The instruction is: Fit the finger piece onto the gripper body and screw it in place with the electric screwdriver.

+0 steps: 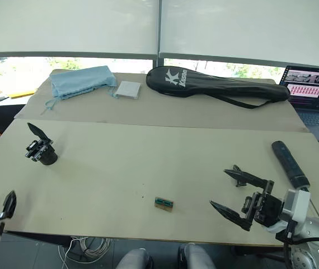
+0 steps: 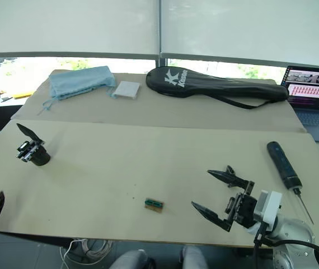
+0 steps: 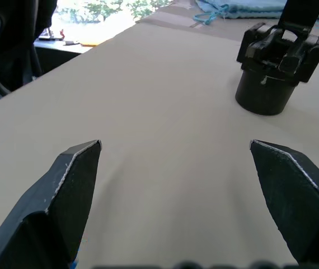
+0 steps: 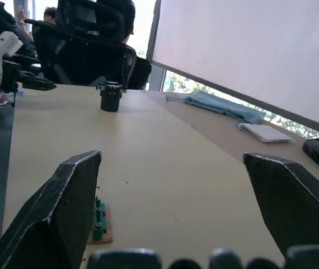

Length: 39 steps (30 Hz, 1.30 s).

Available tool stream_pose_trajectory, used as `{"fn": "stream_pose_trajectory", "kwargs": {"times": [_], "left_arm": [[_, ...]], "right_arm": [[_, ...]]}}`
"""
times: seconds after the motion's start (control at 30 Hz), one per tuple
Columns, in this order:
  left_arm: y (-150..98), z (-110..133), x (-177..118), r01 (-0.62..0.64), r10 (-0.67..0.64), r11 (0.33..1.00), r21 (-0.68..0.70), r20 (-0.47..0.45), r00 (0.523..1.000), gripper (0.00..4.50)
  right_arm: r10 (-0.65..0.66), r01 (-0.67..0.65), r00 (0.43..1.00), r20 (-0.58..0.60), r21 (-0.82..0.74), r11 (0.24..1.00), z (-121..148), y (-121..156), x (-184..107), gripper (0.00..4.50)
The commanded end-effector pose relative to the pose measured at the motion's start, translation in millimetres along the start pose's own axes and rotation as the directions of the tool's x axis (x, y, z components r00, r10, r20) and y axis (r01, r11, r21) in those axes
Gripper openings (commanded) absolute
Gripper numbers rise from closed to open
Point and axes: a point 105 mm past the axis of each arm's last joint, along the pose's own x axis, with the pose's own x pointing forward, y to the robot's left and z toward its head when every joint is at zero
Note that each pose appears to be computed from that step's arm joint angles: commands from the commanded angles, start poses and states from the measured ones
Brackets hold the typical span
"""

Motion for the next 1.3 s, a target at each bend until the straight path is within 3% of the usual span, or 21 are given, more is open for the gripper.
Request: {"fn": "stream_pose_trajectory", "kwargs": {"times": [0.03, 0.13, 0.3, 0.67, 0.8, 1.03, 1.13, 1.23, 1.3], "left_arm": [[-16.9, 4.7, 17.2, 0.04, -0.038, 0.998, 0.054, -0.025, 0.999, 4.5], [-38.4, -0.2, 35.8, 0.097, -0.092, 0.991, 0.087, -0.066, 0.994, 4.5], [-49.5, -11.9, 55.8, 0.113, -0.102, 0.989, 0.097, -0.107, 0.989, 4.5], [-59.4, -14.9, 90.5, 0.098, -0.088, 0.988, 0.116, -0.087, 0.992, 4.5], [-74.7, -19.9, 103.0, 0.148, -0.138, 0.98, 0.134, -0.08, 0.987, 4.5], [-78.9, -26.5, 109.3, 0.169, -0.157, 0.971, 0.171, -0.082, 0.984, 4.5], [-73.5, -34.5, 109.7, 0.133, -0.118, 0.977, 0.168, -0.098, 0.988, 3.65], [-70.5, -39.4, 107.7, 0.124, -0.11, 0.981, 0.151, -0.098, 0.989, 2.26], [-68.7, -40.2, 106.5, 0.119, -0.107, 0.983, 0.141, -0.09, 0.99, 2.28]], "right_arm": [[-0.001, 0.002, 1.0, 0.028, -0.044, 0.999, 6.7, -6.1, -4.5, 4.45], [-0.004, 0.005, 1.0, 0.022, -0.045, 0.999, 2.8, -6.3, -10.8, 4.45], [-0.001, 0.002, 1.0, 0.019, -0.05, 0.999, -1.5, -5.5, -16.3, 4.45], [-0.011, 0.011, 1.0, 0.002, -0.057, 0.998, -3.7, 2.6, -25.5, 4.45], [-0.023, 0.023, 1.0, -0.001, -0.071, 0.997, -1.5, 2.7, -21.7, 4.45], [-0.028, 0.028, 1.0, -0.002, -0.076, 0.997, -0.8, 1.7, -15.5, 4.45], [-0.031, 0.031, 1.0, -0.002, -0.081, 0.996, -0.5, -0.3, -12.9, 4.5], [-0.043, 0.043, 0.999, -0.001, -0.094, 0.995, 1.0, -4.2, -12.0, 4.5], [-0.05, 0.049, 0.999, -0.002, -0.099, 0.994, 1.4, -5.9, -12.3, 4.5]]}}
